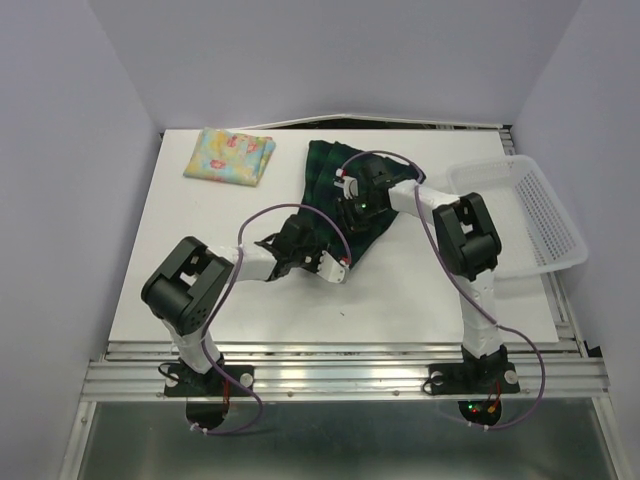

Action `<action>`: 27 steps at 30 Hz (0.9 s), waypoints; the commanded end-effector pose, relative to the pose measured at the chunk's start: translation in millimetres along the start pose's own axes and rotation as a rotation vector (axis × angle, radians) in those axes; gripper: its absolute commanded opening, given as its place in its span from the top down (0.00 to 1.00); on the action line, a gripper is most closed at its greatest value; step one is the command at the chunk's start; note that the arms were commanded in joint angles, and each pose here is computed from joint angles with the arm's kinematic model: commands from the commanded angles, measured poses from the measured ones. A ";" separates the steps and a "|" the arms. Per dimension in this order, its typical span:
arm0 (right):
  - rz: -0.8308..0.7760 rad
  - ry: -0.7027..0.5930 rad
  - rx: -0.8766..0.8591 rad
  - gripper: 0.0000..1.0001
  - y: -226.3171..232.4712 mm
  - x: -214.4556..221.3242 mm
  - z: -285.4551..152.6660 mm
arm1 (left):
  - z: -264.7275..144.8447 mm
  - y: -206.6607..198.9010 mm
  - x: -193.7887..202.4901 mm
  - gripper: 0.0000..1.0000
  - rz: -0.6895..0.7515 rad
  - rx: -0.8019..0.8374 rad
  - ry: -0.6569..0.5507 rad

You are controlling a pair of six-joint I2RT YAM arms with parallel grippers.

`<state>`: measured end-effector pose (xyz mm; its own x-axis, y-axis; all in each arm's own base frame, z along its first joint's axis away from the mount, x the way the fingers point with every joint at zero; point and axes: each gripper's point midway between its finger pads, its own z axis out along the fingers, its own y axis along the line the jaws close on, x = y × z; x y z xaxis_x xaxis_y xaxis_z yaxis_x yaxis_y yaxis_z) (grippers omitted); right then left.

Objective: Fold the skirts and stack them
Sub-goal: Fold the skirt

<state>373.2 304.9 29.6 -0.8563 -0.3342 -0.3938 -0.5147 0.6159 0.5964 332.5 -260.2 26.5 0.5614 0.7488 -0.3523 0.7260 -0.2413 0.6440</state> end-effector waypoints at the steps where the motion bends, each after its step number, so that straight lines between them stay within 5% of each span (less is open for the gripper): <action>1: 0.020 0.163 0.171 0.60 -56.6 54.6 29.8 | 0.2 -8.9 -1.4 0.77 -0.001 0.069 0.003; 6: -0.001 0.137 0.102 0.62 -32.7 45.7 23.2 | -23.4 -4.1 -19.0 1.00 -0.087 0.099 -0.033; 9: -0.039 0.080 0.075 0.59 -11.3 28.3 10.8 | -46.5 -13.4 -29.9 1.00 -0.148 0.187 -0.035; 16: -0.190 -0.240 0.199 0.35 15.6 -86.8 -79.3 | -101.3 -58.8 -64.8 1.00 -0.255 0.356 -0.038; 19: -0.205 -0.285 0.183 0.34 9.3 -104.6 -87.2 | -118.3 -66.2 -79.2 1.00 -0.314 0.381 -0.049; 23: -0.077 -0.214 -0.123 0.39 28.4 -79.9 -57.6 | -133.6 -69.3 -95.3 1.00 -0.410 0.415 -0.066; 27: 0.021 -0.168 -0.238 0.42 39.0 -29.4 -20.2 | -147.1 -58.8 -111.3 1.00 -0.462 0.424 -0.091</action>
<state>433.8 291.5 105.9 -0.7912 -0.1783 -0.5850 -0.5680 0.5689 0.5948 183.3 -229.1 92.6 0.2464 0.8105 -0.5314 0.9688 -0.1902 0.1591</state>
